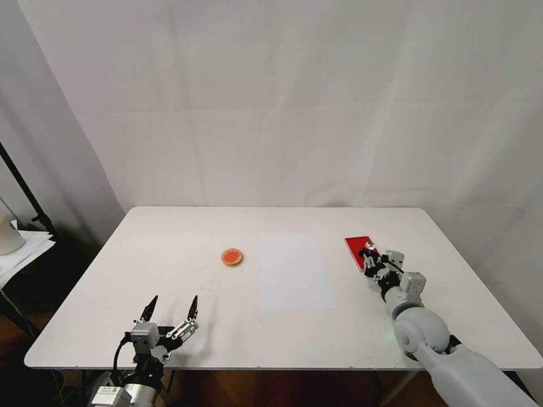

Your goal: Pick up the stamp from the ink pad and place it onto another ink pad.

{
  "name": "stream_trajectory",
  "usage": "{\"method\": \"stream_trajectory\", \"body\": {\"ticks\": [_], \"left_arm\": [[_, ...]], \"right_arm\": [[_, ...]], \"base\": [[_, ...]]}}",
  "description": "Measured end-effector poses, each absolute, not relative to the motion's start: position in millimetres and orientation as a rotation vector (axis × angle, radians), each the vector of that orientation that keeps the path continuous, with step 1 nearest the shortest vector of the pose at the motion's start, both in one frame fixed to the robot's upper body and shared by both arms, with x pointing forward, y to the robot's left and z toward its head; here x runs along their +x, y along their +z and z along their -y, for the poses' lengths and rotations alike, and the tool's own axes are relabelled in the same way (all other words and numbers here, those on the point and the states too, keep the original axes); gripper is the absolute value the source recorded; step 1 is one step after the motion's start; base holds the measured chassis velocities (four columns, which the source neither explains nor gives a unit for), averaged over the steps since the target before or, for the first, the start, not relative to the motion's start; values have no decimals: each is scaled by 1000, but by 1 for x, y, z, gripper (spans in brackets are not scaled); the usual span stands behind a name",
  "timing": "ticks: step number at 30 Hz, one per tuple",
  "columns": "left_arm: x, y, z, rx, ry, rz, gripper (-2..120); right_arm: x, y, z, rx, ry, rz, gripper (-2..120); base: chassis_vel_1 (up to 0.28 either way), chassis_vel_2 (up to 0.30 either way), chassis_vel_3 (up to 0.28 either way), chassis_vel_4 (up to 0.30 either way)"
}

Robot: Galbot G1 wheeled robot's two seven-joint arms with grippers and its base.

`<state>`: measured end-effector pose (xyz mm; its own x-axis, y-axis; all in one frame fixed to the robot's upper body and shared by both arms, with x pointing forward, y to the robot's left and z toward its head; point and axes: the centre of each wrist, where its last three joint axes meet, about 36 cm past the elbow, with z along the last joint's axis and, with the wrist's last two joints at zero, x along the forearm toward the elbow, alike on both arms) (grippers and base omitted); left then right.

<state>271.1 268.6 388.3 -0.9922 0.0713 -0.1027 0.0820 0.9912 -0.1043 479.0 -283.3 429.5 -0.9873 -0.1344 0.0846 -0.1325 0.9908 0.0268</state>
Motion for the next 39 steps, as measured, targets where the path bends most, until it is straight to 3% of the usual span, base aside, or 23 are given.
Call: {"method": "stream_trajectory", "body": {"ticks": [3,7,14,26,39], "left_arm": [[271,388,-269,117,-165,-3036,100],[271,388,-269,117,-165,-3036,100],[271,388,-269,117,-165,-3036,100],[271,388,-269,117,-165,-3036,100],[271,388,-269,117,-165,-3036,100]], "right_arm": [[486,439,274,333,-1,3088,9],[502,442,211,746,34,3039,9],[513,412,166,885,98,2894,9],[517,387,169,782,85,2855,9],[522,441,146,874,21,2894,9]], "base": [[0,0,0,0],[0,0,0,0],[0,0,0,0],[0,0,0,0],[0,0,0,0]]}}
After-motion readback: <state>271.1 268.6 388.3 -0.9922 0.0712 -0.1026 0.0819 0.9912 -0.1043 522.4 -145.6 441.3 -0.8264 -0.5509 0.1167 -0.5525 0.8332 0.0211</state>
